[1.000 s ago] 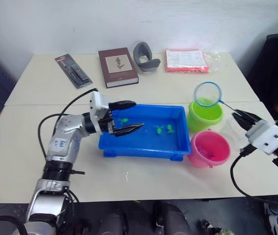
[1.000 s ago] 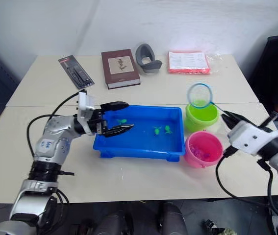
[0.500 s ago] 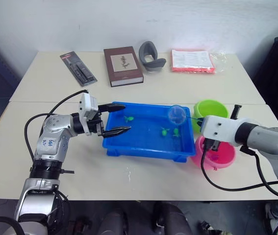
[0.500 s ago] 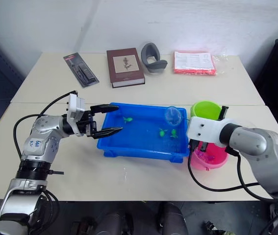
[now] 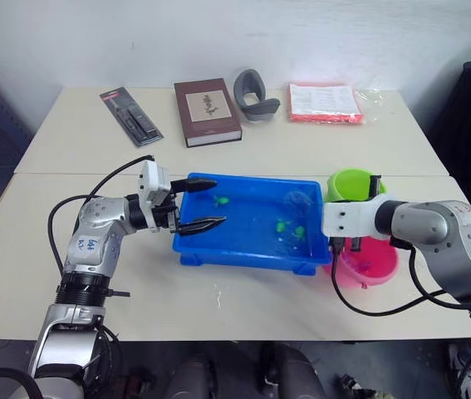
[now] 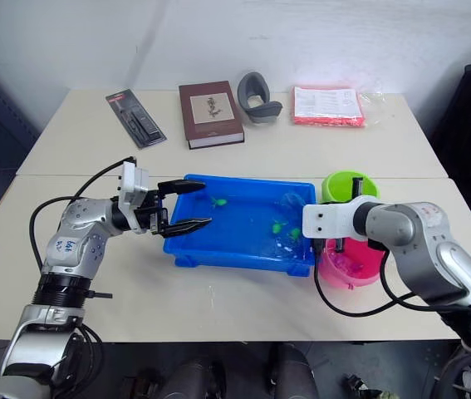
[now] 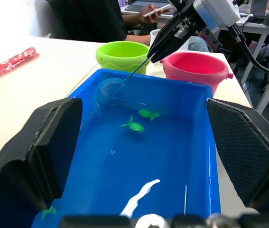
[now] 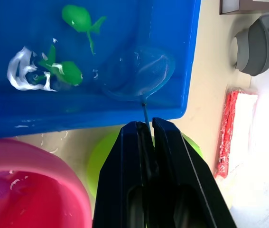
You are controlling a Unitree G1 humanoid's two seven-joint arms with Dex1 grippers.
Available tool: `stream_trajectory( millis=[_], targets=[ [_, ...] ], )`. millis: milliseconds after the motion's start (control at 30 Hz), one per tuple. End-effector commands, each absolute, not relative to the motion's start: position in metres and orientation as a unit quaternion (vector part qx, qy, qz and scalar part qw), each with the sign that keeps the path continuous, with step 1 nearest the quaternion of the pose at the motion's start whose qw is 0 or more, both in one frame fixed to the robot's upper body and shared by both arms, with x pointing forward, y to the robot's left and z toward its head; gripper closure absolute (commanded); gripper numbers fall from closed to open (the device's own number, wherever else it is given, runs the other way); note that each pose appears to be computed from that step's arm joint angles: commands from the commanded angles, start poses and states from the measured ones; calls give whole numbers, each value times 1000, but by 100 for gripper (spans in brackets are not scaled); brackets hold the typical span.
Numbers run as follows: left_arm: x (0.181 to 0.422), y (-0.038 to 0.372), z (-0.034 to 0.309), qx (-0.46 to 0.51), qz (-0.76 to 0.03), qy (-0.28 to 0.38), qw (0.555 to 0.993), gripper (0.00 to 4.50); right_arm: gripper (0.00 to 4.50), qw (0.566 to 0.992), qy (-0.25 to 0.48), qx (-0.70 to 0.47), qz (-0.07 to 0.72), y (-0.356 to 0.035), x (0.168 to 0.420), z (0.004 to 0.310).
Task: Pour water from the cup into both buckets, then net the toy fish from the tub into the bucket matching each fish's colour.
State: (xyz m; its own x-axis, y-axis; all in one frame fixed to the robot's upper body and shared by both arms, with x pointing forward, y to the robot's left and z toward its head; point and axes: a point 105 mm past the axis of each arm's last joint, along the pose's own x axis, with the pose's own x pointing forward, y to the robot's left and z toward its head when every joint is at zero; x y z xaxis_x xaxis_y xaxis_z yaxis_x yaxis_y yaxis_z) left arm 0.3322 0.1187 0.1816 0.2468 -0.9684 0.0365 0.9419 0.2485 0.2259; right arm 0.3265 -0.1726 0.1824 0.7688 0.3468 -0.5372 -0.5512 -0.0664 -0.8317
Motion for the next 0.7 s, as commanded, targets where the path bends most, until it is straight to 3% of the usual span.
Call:
stream_trajectory(
  millis=[33,167,367,700],
  targets=[
    [329,116,188,79,-612,-101,781,3,450,638,97,-675,358,-172,319,189],
    [329,115,187,77,-614,-101,779,3,450,614,135,-665,404,-171,305,184],
    [326,114,186,72,-615,-102,778,3,450,616,183,-627,441,-169,289,183],
    [325,118,185,69,-609,-99,784,3,450,681,225,-527,456,-164,280,187]
  ],
)
